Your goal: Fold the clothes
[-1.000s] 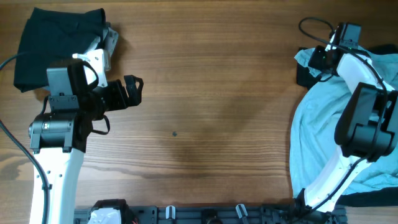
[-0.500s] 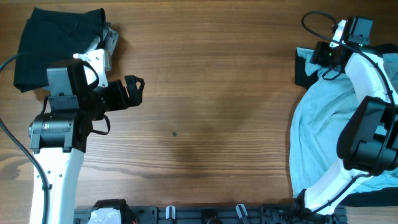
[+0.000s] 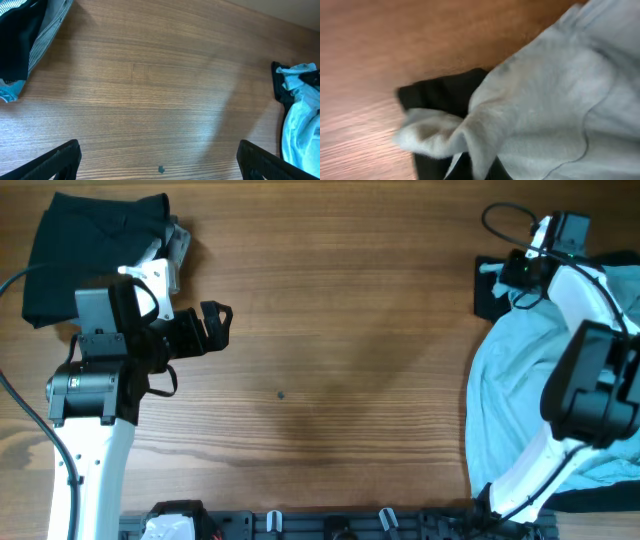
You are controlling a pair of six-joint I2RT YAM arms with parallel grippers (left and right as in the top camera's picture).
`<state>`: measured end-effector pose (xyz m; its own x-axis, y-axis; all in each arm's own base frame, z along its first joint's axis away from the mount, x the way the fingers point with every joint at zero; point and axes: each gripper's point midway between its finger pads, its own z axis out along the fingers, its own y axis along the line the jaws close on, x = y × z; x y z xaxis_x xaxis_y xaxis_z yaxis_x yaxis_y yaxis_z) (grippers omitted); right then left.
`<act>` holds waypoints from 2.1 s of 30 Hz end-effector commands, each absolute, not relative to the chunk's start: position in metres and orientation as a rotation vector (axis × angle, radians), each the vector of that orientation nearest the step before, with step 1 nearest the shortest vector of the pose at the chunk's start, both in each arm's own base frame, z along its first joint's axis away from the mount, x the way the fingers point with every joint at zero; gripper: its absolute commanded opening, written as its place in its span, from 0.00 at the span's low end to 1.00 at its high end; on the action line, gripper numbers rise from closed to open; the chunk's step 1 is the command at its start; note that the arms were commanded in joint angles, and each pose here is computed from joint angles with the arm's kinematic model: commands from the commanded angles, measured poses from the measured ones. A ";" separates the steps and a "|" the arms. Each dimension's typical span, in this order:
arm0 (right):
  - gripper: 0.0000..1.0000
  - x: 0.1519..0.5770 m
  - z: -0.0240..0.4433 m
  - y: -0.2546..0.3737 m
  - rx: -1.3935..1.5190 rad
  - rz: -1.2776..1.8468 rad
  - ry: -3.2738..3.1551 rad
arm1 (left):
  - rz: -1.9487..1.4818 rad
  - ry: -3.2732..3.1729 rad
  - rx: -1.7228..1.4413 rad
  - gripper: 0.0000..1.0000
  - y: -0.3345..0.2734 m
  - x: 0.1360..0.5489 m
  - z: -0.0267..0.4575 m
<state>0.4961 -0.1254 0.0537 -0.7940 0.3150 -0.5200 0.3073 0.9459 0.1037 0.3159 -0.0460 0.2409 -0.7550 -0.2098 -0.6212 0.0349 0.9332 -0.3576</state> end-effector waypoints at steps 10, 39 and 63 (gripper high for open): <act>0.04 0.416 0.345 0.127 -0.325 0.709 2.029 | -0.449 2.063 -0.062 0.96 -0.041 0.288 0.337; 0.79 0.342 0.312 0.130 -0.057 0.505 2.342 | -0.625 2.466 0.441 0.56 -0.188 0.397 0.132; 0.79 0.346 0.242 0.098 0.214 0.265 2.570 | -0.118 2.582 -0.144 0.14 0.002 0.490 0.005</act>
